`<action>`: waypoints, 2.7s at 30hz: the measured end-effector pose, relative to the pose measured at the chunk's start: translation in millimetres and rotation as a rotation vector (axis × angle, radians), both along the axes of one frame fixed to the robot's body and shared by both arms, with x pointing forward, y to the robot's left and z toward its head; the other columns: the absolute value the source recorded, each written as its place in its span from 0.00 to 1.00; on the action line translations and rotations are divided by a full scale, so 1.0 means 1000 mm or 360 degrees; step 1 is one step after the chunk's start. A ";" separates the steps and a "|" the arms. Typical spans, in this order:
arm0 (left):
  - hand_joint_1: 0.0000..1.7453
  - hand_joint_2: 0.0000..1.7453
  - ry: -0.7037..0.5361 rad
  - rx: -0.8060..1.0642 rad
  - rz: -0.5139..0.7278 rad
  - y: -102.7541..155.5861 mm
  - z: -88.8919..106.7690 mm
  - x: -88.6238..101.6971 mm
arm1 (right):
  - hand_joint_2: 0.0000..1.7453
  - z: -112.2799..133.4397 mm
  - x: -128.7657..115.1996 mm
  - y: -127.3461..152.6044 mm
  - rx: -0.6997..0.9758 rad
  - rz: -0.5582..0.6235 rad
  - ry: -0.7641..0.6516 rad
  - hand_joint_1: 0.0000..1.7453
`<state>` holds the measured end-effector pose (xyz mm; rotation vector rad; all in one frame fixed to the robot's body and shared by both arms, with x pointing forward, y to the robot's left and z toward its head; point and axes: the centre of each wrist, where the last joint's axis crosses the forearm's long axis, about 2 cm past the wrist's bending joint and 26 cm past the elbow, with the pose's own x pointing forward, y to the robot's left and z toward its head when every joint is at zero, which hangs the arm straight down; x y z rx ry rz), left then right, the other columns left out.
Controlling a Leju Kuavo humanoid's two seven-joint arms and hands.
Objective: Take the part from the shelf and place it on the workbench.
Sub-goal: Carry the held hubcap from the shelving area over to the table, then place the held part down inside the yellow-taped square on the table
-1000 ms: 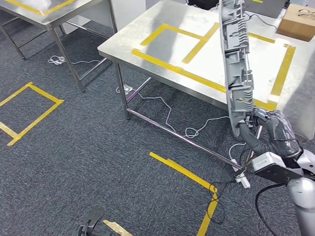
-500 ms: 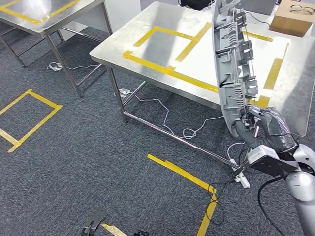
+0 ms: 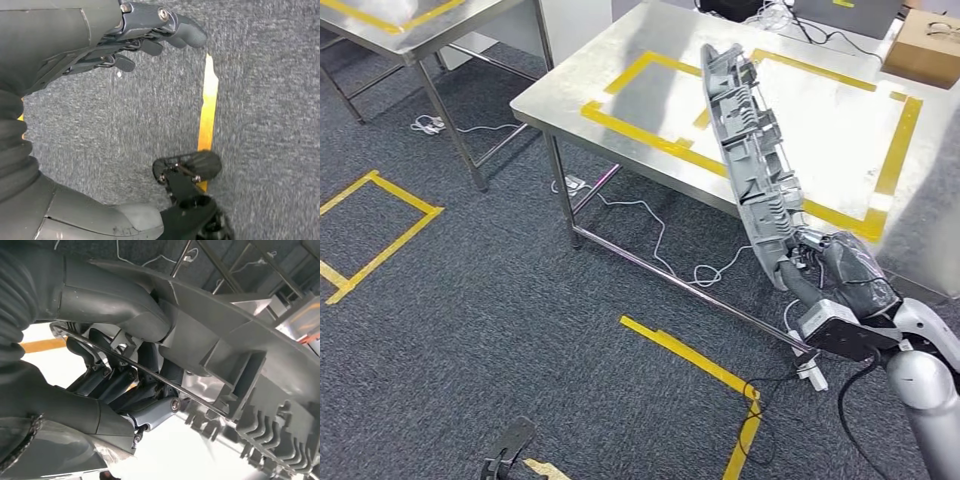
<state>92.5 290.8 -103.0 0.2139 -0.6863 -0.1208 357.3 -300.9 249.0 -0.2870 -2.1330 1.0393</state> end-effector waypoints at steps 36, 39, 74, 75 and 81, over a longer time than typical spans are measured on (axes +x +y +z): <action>0.00 1.00 0.0022 -0.0003 0.0012 0.002 -0.001 -0.005 | 1.00 -0.020 0.015 0.014 -0.0219 -0.0116 0.0026 1.00; 0.00 1.00 0.0021 -0.0003 0.0014 0.002 -0.001 -0.005 | 1.00 -0.020 0.014 0.010 -0.0211 -0.0139 0.0013 1.00; 0.00 1.00 0.0037 0.0027 0.0030 0.002 -0.001 -0.004 | 1.00 -0.066 0.008 -0.059 -0.0395 -0.0496 0.0132 1.00; 0.00 1.00 0.0042 0.0015 0.0028 0.001 -0.001 -0.005 | 1.00 -0.067 0.009 -0.059 -0.0406 -0.0505 0.0139 1.00; 0.00 1.00 0.0051 -0.0032 -0.0004 0.004 -0.001 -0.003 | 1.00 -0.080 0.019 -0.064 -0.0509 -0.0637 0.0168 1.00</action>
